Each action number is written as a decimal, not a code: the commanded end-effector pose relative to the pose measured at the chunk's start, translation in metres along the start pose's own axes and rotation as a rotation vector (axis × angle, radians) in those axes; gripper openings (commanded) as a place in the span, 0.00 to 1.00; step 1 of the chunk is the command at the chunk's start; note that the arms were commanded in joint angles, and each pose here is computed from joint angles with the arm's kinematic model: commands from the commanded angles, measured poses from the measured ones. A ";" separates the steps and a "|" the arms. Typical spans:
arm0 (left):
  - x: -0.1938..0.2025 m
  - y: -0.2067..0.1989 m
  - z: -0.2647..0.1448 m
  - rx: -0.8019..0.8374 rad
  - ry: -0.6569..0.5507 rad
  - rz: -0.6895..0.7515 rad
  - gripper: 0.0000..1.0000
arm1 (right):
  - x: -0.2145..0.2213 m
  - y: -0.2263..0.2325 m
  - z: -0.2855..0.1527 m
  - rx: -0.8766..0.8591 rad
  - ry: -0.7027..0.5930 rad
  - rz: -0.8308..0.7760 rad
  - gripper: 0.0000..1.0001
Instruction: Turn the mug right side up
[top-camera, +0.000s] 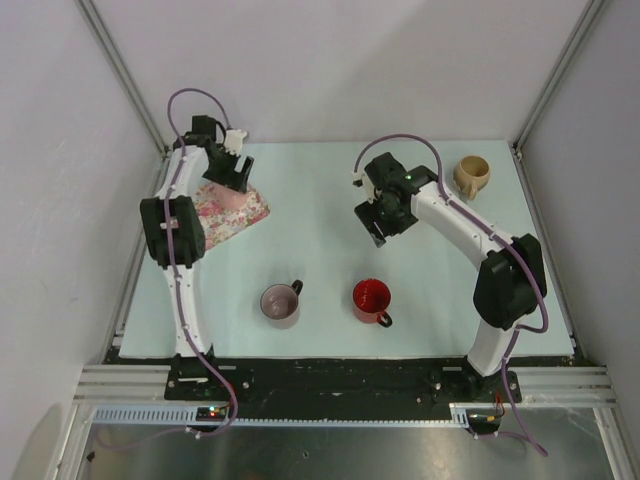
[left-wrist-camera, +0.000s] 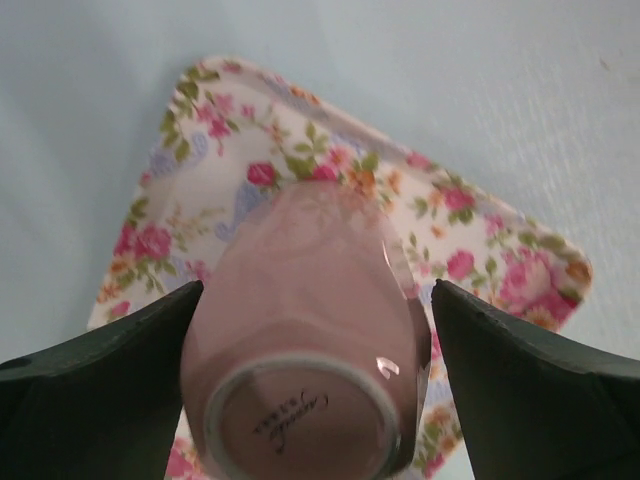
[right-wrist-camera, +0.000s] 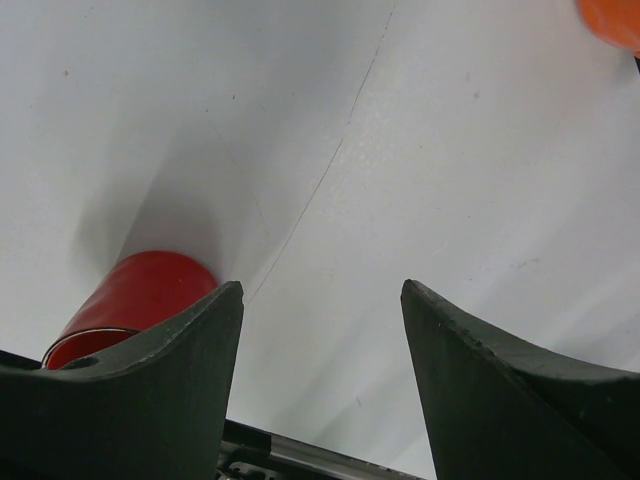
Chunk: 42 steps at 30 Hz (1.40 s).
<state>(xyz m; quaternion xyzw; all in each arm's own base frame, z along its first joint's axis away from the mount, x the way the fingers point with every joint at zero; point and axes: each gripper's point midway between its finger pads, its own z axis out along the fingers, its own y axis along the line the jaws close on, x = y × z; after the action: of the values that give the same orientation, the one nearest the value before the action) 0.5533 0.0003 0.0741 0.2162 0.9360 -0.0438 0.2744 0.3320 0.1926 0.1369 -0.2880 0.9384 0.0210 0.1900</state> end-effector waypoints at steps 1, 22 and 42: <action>-0.023 -0.004 -0.063 0.003 -0.100 0.074 0.99 | 0.000 0.004 -0.010 -0.017 -0.017 0.000 0.69; 0.056 0.024 -0.064 0.116 -0.017 0.490 0.81 | 0.007 0.016 -0.009 -0.083 0.013 -0.026 0.69; 0.041 0.019 -0.034 0.141 -0.023 0.531 0.12 | 0.006 0.017 -0.019 -0.083 0.028 -0.026 0.69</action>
<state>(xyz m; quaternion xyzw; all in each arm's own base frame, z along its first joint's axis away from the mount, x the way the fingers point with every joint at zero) 0.5095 0.0514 0.0622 0.4553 0.8563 -0.0286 0.2420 0.3089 0.1946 0.1325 -0.3027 0.9408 0.0456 0.1455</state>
